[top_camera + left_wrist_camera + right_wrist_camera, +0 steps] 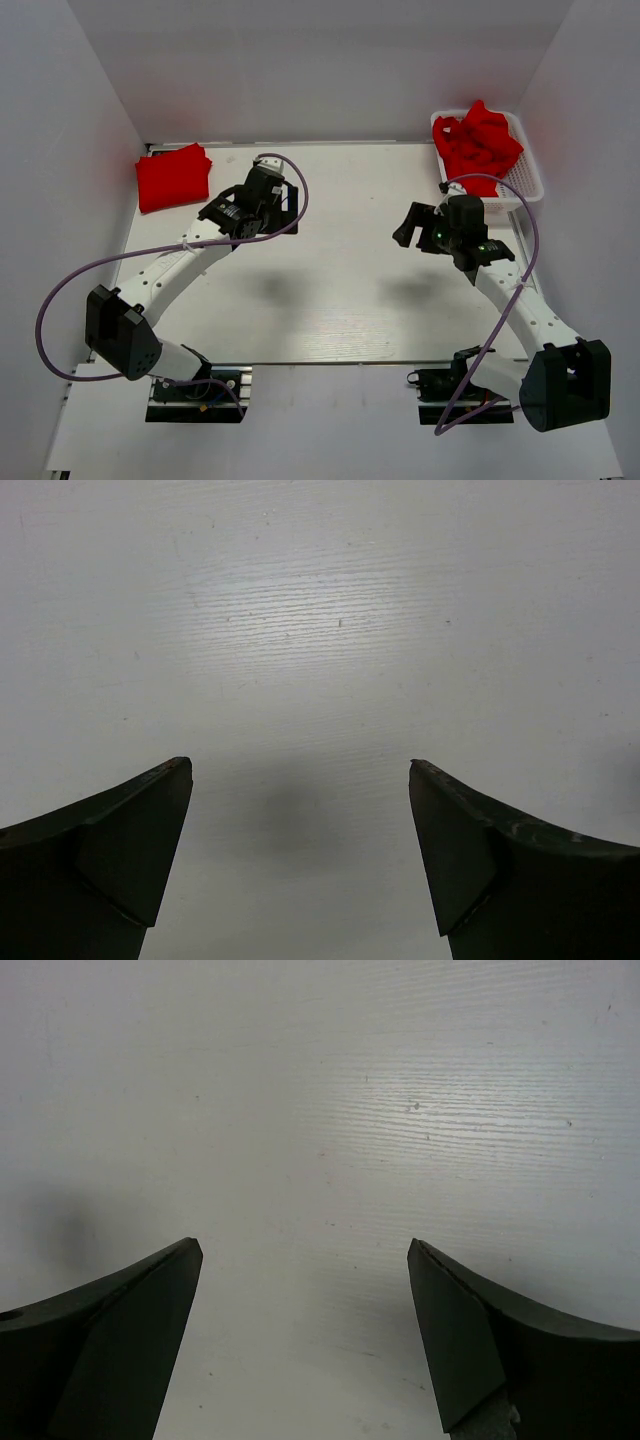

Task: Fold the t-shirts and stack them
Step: Grab crumpled tshirt from bin with the right arm

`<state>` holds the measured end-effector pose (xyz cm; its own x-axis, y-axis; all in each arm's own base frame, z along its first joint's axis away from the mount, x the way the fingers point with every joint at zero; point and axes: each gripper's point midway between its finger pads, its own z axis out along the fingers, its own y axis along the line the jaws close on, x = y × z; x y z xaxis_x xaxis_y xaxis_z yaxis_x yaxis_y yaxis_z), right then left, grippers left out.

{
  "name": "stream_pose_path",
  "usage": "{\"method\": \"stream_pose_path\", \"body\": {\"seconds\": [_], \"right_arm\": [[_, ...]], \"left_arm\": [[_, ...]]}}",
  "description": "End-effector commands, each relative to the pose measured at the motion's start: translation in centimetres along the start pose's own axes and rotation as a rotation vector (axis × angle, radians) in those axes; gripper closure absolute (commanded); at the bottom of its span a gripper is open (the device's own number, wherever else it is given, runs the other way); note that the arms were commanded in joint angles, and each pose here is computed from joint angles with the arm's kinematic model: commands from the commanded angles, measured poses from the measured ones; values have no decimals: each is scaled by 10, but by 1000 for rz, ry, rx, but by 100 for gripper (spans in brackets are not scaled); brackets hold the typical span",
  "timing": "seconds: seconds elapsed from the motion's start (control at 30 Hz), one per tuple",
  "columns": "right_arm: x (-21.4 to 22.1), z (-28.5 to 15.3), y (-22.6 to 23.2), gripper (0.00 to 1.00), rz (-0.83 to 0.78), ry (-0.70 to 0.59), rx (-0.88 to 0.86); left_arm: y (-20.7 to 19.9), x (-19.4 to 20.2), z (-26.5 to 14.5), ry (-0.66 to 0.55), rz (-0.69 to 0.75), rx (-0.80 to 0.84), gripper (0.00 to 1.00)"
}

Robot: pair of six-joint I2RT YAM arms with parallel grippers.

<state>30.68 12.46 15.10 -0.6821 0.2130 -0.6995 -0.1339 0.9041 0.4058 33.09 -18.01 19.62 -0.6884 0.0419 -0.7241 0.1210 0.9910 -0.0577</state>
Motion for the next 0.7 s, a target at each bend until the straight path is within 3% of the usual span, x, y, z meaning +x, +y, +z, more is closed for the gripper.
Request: {"method": "stream_pose_path", "body": {"seconds": [0.0, 0.3, 0.43, 0.57, 0.6, 0.67], "right_arm": [[-12, -2, 8, 10, -29, -57, -43], [-19, 13, -2, 10, -29, -55, 10], [-57, 27, -16, 10, -20, -64, 125], [-89, 47, -57, 10, 21, -35, 307], [-114, 43, -69, 10, 42, -74, 341], [-122, 60, -88, 10, 62, -19, 380]], "left_arm": [[0, -9, -11, -45, -10, 13, 0], [1, -8, -14, -42, 0, 12, 0], [3, 0, -5, -8, 13, -12, 0], [1, -4, -1, -1, 25, -14, 0], [0, -5, 1, 10, 29, -19, 0], [-1, -6, 4, 14, 50, -20, 0]]}}
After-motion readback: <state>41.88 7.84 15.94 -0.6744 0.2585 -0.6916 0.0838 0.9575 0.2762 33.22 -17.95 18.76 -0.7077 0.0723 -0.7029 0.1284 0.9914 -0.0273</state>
